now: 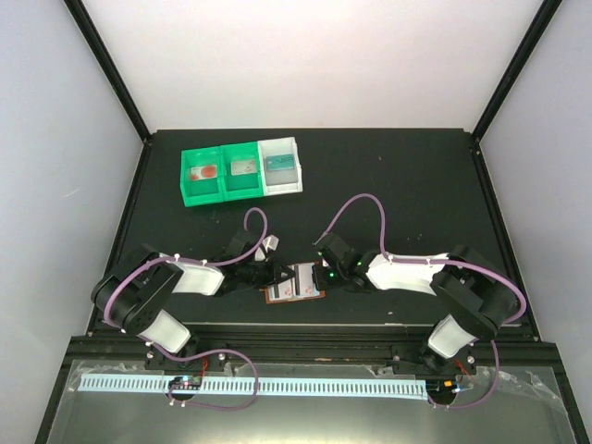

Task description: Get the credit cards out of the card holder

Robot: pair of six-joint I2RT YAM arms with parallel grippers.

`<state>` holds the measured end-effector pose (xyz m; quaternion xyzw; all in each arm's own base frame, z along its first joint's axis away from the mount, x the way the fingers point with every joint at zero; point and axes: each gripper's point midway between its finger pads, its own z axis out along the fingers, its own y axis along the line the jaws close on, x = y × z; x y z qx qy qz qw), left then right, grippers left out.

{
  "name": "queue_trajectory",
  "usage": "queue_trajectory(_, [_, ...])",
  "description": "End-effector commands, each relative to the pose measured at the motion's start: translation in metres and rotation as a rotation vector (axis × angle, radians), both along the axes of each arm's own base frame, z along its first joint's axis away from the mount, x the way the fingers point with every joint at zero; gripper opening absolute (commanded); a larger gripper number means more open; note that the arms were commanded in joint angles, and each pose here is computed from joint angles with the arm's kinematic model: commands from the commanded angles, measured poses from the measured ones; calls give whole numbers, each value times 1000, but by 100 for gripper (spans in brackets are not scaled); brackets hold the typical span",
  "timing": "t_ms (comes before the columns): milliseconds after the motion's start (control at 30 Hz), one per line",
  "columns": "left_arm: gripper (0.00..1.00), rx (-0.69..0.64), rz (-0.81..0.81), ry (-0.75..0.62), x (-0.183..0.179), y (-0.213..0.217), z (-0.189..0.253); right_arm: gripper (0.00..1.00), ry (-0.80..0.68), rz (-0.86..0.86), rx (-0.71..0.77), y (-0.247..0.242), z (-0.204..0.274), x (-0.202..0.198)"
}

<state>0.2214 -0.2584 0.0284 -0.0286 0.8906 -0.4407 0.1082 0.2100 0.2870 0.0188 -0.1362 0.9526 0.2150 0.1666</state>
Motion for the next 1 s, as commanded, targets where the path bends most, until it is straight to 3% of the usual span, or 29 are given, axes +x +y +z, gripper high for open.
queue_trajectory(0, [5,-36,-27,-22,0,-7,6,11,53,-12,-50,-13,-18,-10])
queue_trajectory(967, [1,12,-42,-22,-4,6,7,10,62,-30,-91,-21,-28,-11])
